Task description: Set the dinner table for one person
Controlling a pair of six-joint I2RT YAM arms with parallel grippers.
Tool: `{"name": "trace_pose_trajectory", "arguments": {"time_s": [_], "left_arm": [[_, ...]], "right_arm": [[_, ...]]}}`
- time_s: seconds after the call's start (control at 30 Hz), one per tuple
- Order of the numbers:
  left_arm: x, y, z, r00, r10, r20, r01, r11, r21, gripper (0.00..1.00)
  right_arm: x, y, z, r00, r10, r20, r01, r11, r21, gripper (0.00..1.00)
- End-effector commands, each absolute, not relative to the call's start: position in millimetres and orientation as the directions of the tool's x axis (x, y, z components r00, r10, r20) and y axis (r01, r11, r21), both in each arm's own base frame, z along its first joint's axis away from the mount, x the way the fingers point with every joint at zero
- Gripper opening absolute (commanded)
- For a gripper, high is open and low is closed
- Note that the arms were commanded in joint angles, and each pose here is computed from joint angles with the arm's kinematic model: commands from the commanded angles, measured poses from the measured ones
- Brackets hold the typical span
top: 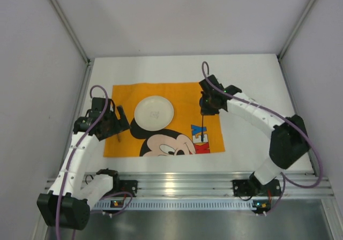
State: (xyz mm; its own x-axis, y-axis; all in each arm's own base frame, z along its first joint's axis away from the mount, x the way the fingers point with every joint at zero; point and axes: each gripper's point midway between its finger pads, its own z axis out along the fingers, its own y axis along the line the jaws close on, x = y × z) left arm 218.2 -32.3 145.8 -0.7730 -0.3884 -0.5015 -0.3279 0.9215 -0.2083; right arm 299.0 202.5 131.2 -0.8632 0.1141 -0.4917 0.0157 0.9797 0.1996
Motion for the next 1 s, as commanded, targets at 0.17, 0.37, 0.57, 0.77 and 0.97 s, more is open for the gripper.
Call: {"name": "trace_pose_trajectory", "arguments": {"time_s": [0.17,0.37,0.57,0.77,0.97], "left_arm": [[220,-33,148,-0.76,-0.392,-0.518,-0.324,0.92,-0.22,0.91],[219,-34,149,-0.76,-0.386,-0.522,-0.315,0.923,-0.222,0.91],[219,-36,150,-0.76,-0.381,-0.526,-0.309,0.924,-0.224,0.91],[219,-36,150,-0.759,-0.382,-0.527,-0.308,0.924,-0.225,0.91],[220,-36,151,-0.758,-0.379,-0.53,-0.302,0.925,-0.229,0.91]], "right_arm": [[338,278,103,-0.886,0.131,-0.446,-0.004,0.957,0.29,0.0],[362,293,83,-0.896,0.122,-0.427,0.005,0.964,0.265,0.02],[373,291,80,-0.899,0.13,-0.417,0.024,0.968,0.251,0.62],[382,219,115,-0.852,0.219,-0.475,0.122,0.966,0.227,0.66],[381,84,147,-0.745,0.392,-0.539,0.328,0.92,0.216,0.66]]}}
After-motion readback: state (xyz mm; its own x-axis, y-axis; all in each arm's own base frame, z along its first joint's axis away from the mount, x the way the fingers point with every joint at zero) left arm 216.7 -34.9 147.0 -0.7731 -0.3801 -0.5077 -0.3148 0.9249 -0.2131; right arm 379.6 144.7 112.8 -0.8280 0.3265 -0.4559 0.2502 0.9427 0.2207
